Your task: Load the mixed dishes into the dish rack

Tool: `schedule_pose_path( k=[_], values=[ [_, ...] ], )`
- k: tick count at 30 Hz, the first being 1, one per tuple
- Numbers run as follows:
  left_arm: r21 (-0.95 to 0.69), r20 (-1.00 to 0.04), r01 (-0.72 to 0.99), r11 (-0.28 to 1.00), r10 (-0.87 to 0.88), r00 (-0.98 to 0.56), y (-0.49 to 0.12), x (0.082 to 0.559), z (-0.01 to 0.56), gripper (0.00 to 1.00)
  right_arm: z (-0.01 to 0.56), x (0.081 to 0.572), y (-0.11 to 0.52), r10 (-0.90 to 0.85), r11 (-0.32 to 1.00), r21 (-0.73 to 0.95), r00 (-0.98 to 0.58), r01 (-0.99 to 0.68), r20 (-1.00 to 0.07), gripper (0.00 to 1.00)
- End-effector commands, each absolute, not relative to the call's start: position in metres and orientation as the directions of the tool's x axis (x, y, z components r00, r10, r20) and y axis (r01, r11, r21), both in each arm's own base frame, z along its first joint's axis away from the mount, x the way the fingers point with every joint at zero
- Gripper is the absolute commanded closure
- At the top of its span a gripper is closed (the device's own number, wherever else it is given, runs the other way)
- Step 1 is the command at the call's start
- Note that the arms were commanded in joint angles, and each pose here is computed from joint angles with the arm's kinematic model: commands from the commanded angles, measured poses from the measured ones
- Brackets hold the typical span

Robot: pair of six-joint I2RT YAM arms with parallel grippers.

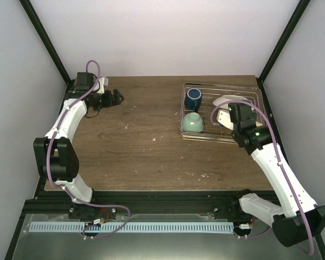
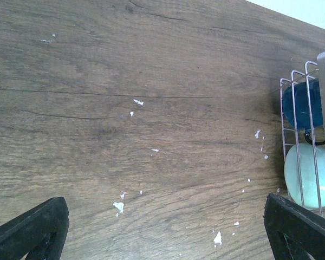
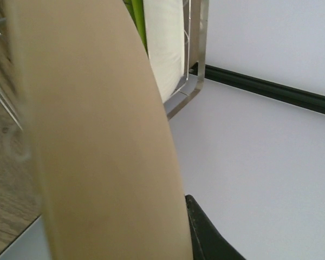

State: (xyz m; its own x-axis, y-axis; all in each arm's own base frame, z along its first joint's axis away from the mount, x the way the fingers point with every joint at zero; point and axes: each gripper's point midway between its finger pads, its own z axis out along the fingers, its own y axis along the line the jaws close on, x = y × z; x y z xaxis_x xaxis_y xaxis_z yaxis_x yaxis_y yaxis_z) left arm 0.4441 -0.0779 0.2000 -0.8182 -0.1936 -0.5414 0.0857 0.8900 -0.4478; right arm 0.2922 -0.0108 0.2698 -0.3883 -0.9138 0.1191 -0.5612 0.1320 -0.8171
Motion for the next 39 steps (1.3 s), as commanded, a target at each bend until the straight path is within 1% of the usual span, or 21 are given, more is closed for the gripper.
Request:
schedule_pose_path(
  k=[1,4,9,21,23,24,25,27,29,34,37,39],
  values=[
    [-0.454,-0.55,0.106,0.885,-0.185,-0.814,-0.08,0.445,0.198,0.0,0.305,0.305,-0.024,-0.896,0.068,-0.9,-0.423,-0.429,0.134,0.99],
    [-0.458,-0.547,0.105,0.883,-0.187,-0.816,-0.081,0.446,0.197,0.0,0.307,0.309,-0.027,-0.899,0.049,-0.907,-0.415,-0.417,0.143,0.99],
    [-0.456,-0.548,0.105,0.884,-0.186,-0.816,-0.08,0.445,0.197,0.0,0.283,0.311,-0.028,-0.902,0.03,-0.891,-0.396,-0.453,0.171,0.99],
    [-0.456,-0.543,0.103,0.884,-0.185,-0.819,-0.081,0.446,0.194,0.0,0.239,0.316,-0.022,-0.92,-0.01,-0.879,-0.34,-0.477,0.195,0.99],
    [-0.454,-0.544,0.102,0.885,-0.184,-0.819,-0.08,0.446,0.194,0.0,0.232,0.317,-0.021,-0.923,-0.016,-0.877,-0.331,-0.48,0.197,0.97],
    [-0.453,-0.544,0.102,0.885,-0.184,-0.818,-0.08,0.446,0.194,0.0,0.229,0.317,-0.02,-0.925,-0.016,-0.878,-0.326,-0.479,0.195,0.92],
    [-0.453,-0.543,0.101,0.886,-0.185,-0.819,-0.08,0.446,0.194,0.0,0.226,0.317,-0.019,-0.927,-0.018,-0.876,-0.319,-0.482,0.195,0.85],
    [-0.452,-0.544,0.104,0.886,-0.182,-0.819,-0.08,0.446,0.194,0.0,0.222,0.317,-0.018,-0.93,-0.02,-0.874,-0.311,-0.486,0.194,0.64],
    [-0.449,-0.543,0.1,0.888,-0.183,-0.819,-0.079,0.446,0.194,0.0,0.224,0.317,-0.016,-0.934,-0.018,-0.878,-0.305,-0.479,0.186,0.48],
    [-0.445,-0.545,0.099,0.89,-0.182,-0.819,-0.078,0.446,0.193,0.0,0.237,0.318,-0.013,-0.944,-0.007,-0.895,-0.293,-0.446,0.154,0.17],
    [-0.444,-0.541,0.095,0.891,-0.182,-0.821,-0.078,0.447,0.191,0.0,0.241,0.318,-0.005,-0.959,0.021,-0.899,-0.264,-0.438,0.107,0.02],
    [-0.446,-0.538,0.095,0.89,-0.182,-0.823,-0.079,0.447,0.191,0.0,0.242,0.316,0.003,-0.968,0.051,-0.893,-0.241,-0.448,0.065,0.0]
  ],
)
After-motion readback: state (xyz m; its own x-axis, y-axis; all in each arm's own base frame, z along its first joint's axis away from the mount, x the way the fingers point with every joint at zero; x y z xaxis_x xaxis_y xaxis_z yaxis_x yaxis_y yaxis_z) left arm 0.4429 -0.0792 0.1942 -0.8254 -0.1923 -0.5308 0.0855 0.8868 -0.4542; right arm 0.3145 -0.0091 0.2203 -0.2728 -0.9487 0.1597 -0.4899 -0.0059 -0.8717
